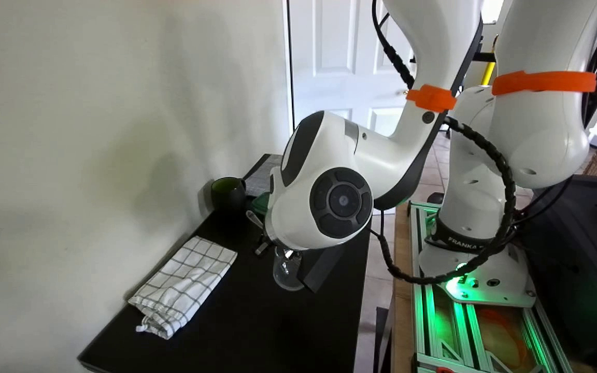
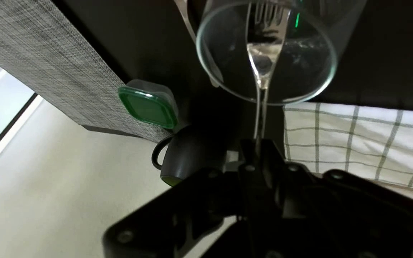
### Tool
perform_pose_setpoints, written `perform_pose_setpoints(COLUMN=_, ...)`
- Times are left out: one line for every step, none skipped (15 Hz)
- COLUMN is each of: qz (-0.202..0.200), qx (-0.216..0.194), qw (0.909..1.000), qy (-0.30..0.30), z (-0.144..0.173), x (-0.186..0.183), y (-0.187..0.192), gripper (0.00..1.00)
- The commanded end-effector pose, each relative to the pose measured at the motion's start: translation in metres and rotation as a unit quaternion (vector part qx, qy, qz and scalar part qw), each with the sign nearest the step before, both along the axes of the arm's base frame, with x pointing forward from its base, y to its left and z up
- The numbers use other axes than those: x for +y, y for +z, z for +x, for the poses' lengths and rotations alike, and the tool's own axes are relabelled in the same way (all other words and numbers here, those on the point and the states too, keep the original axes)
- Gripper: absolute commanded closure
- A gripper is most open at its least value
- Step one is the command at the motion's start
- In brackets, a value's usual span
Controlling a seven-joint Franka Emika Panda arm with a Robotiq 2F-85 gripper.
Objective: Put the fork in the cup
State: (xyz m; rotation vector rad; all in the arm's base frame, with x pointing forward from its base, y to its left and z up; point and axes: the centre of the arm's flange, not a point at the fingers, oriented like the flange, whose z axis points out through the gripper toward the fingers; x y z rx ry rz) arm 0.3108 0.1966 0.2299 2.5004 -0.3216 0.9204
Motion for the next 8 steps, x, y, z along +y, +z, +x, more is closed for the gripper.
perform_pose_setpoints(qz=-0.010, qx=-0.001, qw=0.9999, qy=-0.011, z=-0.025, x=-0.008, y=-0.010, gripper=0.98)
perform_pose_setpoints(qz=-0.013, qx=-0.001, qw=0.9999, qy=-0.012, z=-0.026, x=-0.007, y=-0.012, gripper=0.98)
perform_pose_setpoints(qz=-0.015, qx=0.000, qw=0.9998, qy=-0.014, z=-0.026, x=-0.007, y=-0.015, gripper=0.98)
perform_pose_setpoints(qz=-0.016, qx=0.000, qw=0.9997, qy=-0.016, z=-0.027, x=-0.007, y=-0.016, gripper=0.98)
perform_pose_setpoints(qz=-0.018, qx=0.000, qw=0.9997, qy=-0.018, z=-0.027, x=-0.007, y=-0.018, gripper=0.98)
perform_pose_setpoints(qz=-0.020, qx=-0.001, qw=0.9996, qy=-0.022, z=-0.027, x=-0.007, y=-0.020, gripper=0.98)
perform_pose_setpoints(qz=-0.023, qx=-0.002, qw=0.9993, qy=-0.028, z=-0.028, x=-0.007, y=-0.022, gripper=0.98)
perform_pose_setpoints(qz=-0.026, qx=-0.003, qw=0.9992, qy=-0.030, z=-0.029, x=-0.007, y=-0.022, gripper=0.98)
